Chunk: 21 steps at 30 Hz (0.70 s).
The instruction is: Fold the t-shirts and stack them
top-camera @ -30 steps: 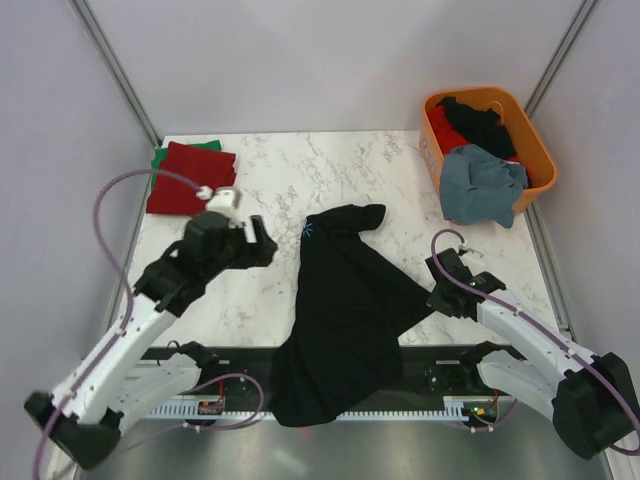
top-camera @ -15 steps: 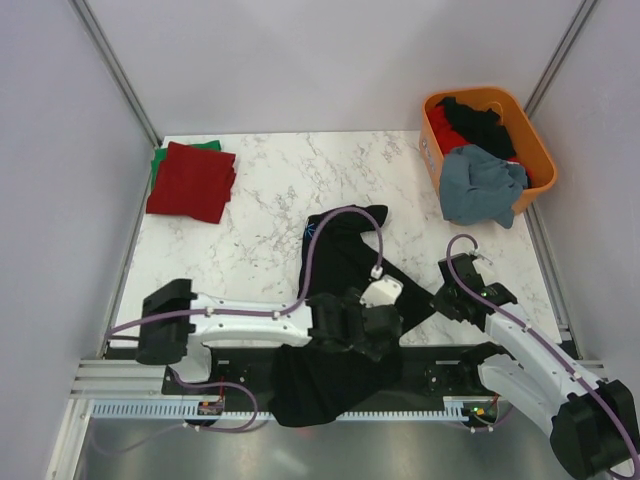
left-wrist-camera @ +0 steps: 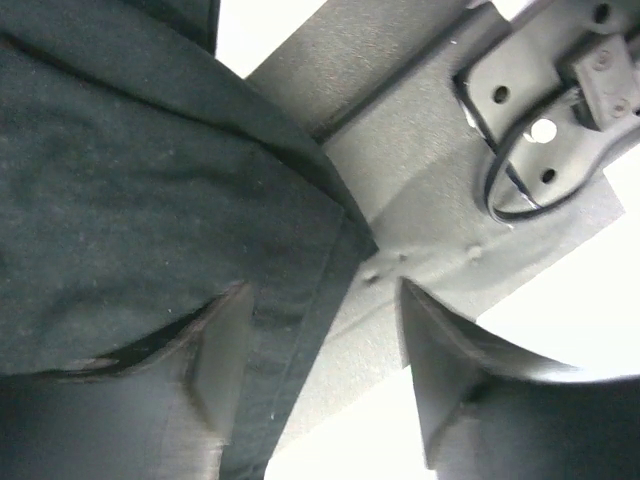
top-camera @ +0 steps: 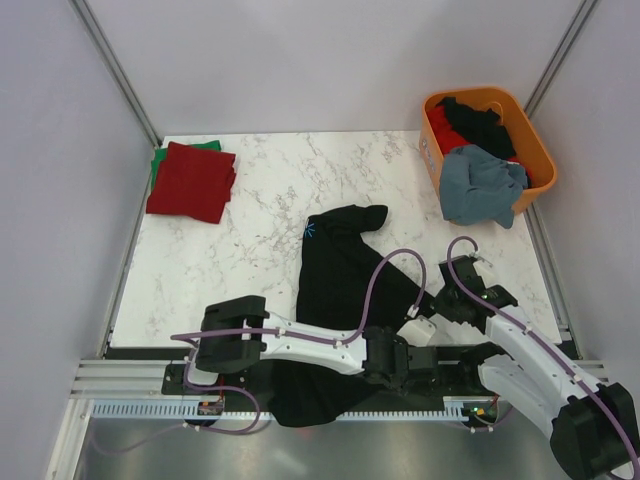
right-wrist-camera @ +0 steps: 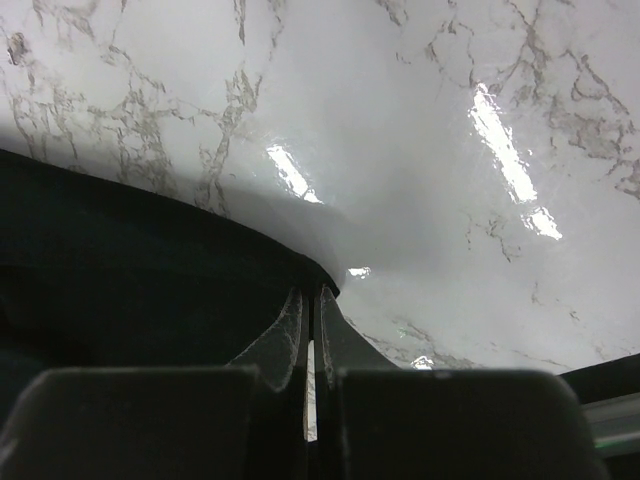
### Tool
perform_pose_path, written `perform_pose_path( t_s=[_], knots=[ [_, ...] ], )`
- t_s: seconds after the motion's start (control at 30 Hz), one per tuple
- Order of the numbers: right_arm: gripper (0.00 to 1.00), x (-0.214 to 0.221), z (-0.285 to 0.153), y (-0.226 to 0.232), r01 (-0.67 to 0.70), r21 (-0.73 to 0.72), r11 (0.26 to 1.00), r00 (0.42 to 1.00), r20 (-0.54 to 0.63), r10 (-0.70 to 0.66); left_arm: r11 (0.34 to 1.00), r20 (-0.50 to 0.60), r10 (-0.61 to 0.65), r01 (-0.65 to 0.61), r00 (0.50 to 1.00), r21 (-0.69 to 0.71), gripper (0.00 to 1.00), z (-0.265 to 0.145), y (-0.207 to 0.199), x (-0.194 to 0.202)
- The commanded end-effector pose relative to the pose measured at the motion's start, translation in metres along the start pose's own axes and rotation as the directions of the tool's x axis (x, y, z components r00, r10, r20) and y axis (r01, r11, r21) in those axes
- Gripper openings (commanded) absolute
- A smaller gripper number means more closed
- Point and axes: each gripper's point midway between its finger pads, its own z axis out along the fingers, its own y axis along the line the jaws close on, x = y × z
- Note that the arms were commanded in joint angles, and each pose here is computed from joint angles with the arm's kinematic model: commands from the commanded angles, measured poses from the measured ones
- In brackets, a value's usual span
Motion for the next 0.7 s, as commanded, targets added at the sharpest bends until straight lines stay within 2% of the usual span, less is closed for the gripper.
perform_pose_path(
  t_s=[0.0,0.07,0.17,0.23,0.27,0.53,0.63,0.67],
  knots=[
    [0.00,-0.003,0.000,0.002,-0.005,-0.017,1.000,1.000,0.015,0.006,0.998,0.009,-0.067,0.067,0.998,-0.012,0.64,0.003,-0.002,-0.001],
    [0.00,-0.003,0.000,0.002,-0.004,-0.018,1.000,1.000,0.013,0.004,0.997,0.002,-0.071,0.071,0.997,-0.038,0.55,0.007,0.007,0.005],
    [0.00,-0.003,0.000,0.002,-0.005,-0.018,1.000,1.000,0.013,0.005,0.993,0.003,-0.098,0.098,0.995,-0.066,0.21,0.008,0.018,0.010],
    [0.00,-0.002,0.000,0.002,-0.004,-0.021,1.000,1.000,0.011,0.004,0.991,0.017,-0.108,0.109,0.994,-0.080,0.05,0.005,0.026,0.009],
    [0.00,-0.003,0.000,0.002,-0.007,-0.022,1.000,1.000,0.011,0.007,0.990,0.028,-0.117,0.119,0.993,-0.081,0.02,0.002,0.028,0.007],
    [0.00,-0.001,0.000,0.002,-0.007,-0.028,1.000,1.000,0.006,0.007,0.979,0.139,-0.168,0.181,0.976,-0.089,0.02,-0.030,0.061,-0.013],
    [0.00,-0.001,-0.001,0.003,-0.007,-0.032,0.999,1.000,0.006,0.007,0.973,0.205,-0.191,0.212,0.960,-0.086,0.02,-0.053,0.077,-0.026],
    [0.00,-0.001,-0.001,0.002,-0.008,-0.031,0.999,1.000,0.005,0.008,0.972,0.239,-0.213,0.230,0.947,-0.046,0.02,-0.072,0.080,-0.035]
  ],
)
